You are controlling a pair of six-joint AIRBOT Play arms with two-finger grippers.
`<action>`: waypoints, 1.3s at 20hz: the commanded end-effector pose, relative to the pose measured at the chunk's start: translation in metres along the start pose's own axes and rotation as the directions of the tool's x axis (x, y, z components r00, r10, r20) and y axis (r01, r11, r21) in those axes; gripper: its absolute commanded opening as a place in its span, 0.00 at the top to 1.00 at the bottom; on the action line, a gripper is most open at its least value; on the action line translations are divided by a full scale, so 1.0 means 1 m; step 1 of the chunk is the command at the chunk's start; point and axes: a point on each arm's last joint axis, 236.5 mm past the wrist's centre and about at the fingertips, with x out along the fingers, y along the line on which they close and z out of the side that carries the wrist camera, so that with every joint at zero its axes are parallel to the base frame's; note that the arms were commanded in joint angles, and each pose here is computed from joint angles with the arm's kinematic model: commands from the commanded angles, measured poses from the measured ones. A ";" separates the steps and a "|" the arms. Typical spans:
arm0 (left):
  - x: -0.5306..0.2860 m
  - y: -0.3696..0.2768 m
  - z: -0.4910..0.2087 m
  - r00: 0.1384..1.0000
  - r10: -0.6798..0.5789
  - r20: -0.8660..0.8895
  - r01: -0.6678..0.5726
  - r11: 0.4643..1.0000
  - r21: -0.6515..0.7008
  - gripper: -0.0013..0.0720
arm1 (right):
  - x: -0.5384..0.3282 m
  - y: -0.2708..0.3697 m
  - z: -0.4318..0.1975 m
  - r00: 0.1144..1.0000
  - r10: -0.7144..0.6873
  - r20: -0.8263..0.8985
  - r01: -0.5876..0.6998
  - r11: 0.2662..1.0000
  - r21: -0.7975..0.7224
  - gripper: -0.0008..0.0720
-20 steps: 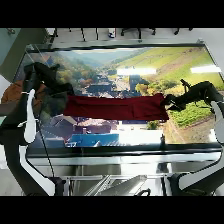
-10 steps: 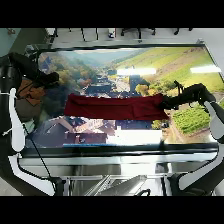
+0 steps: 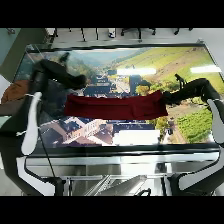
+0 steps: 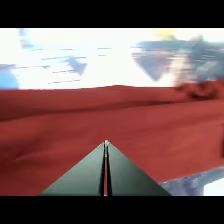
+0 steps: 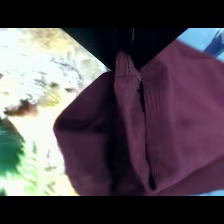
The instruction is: Fold the shirts.
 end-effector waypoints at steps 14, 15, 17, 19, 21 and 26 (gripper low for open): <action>0.219 -0.212 -0.127 0.959 -0.216 -0.186 0.254 0.943 0.213 0.96 | -0.152 0.126 0.028 0.990 0.032 0.136 0.000 0.973 -0.231 0.96; 0.217 -0.213 -0.126 0.953 -0.235 -0.189 0.270 0.945 0.185 0.96 | -0.151 0.126 0.027 0.991 0.033 0.132 -0.002 0.974 -0.229 0.96; 0.202 -0.219 -0.114 0.944 -0.278 -0.180 0.305 0.940 0.149 0.96 | -0.151 0.126 0.025 0.992 0.033 0.122 -0.005 0.974 -0.226 0.96; 0.163 -0.225 -0.084 0.936 -0.324 -0.136 0.341 0.931 0.134 0.96 | -0.151 0.126 0.024 0.992 0.034 0.120 -0.007 0.977 -0.215 0.96; 0.105 -0.219 -0.046 0.936 -0.345 -0.070 0.352 0.925 0.144 0.96 | -0.150 0.127 0.024 0.992 0.034 0.118 -0.010 0.979 -0.203 0.96; -0.114 -0.138 0.040 0.927 -0.327 0.183 0.304 0.942 0.143 0.96 | -0.118 0.186 0.026 0.988 0.108 0.108 -0.078 0.965 -0.249 0.96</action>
